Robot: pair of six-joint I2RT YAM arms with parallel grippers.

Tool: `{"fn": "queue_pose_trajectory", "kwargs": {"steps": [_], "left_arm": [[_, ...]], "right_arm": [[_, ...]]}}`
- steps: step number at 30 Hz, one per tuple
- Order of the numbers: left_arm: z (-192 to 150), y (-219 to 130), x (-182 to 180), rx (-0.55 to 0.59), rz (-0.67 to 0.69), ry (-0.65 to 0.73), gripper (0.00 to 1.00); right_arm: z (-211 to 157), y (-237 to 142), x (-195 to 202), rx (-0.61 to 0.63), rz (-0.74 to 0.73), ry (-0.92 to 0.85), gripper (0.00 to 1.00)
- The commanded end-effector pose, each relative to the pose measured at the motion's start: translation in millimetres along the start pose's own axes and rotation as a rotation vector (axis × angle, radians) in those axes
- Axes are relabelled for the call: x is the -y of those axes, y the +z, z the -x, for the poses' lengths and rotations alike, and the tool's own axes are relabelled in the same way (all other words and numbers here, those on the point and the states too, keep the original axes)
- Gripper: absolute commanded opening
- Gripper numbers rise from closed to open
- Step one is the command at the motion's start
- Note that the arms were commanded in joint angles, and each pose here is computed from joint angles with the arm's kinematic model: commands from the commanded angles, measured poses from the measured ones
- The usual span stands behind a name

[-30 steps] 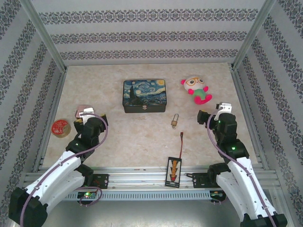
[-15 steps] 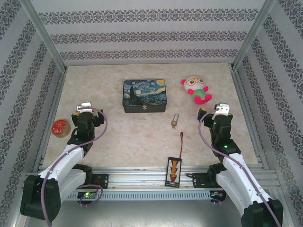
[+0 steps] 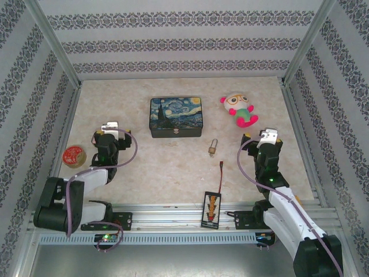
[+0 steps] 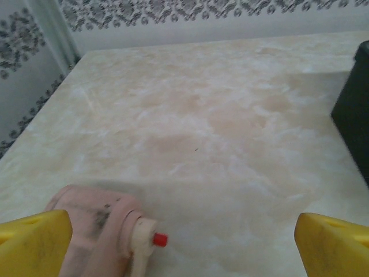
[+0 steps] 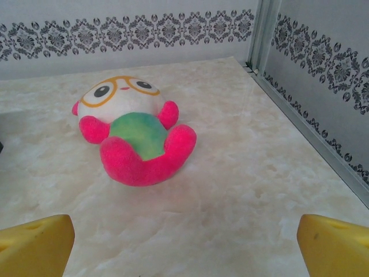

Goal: Unlock the padlock with the key

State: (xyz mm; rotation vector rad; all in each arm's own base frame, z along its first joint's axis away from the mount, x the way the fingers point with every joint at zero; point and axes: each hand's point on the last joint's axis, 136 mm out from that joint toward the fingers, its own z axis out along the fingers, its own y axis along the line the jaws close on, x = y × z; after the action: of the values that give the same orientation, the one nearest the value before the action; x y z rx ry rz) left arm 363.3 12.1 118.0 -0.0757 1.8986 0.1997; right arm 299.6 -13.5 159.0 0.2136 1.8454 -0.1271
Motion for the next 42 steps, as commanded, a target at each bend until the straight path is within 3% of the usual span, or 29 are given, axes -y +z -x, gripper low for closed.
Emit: {"fn": "queue_pose_trajectory", "kwargs": {"steps": [1,13,20,27,42], "left_arm": [[20.1,6.4,6.5,0.089,-0.049,-0.007,0.99],[-11.0,21.6,23.9,0.116,-0.139,0.018,0.99],[-11.9,27.9,42.0,0.055,-0.357,-0.009,0.99],[-15.4,41.1,14.3,0.007,-0.226,-0.085,0.99],[-14.2,40.1,16.0,0.011,-0.236,-0.08,0.99]], "right_arm": [[6.0,2.7,6.9,0.038,-0.036,0.002,0.98],[-2.1,16.8,8.1,0.044,-0.021,0.024,0.98],[-3.7,22.4,9.6,0.081,0.0,0.028,0.98],[-8.0,32.5,10.2,0.1,0.022,0.03,0.98],[-22.0,74.9,-7.3,0.104,0.103,0.023,0.98]]}}
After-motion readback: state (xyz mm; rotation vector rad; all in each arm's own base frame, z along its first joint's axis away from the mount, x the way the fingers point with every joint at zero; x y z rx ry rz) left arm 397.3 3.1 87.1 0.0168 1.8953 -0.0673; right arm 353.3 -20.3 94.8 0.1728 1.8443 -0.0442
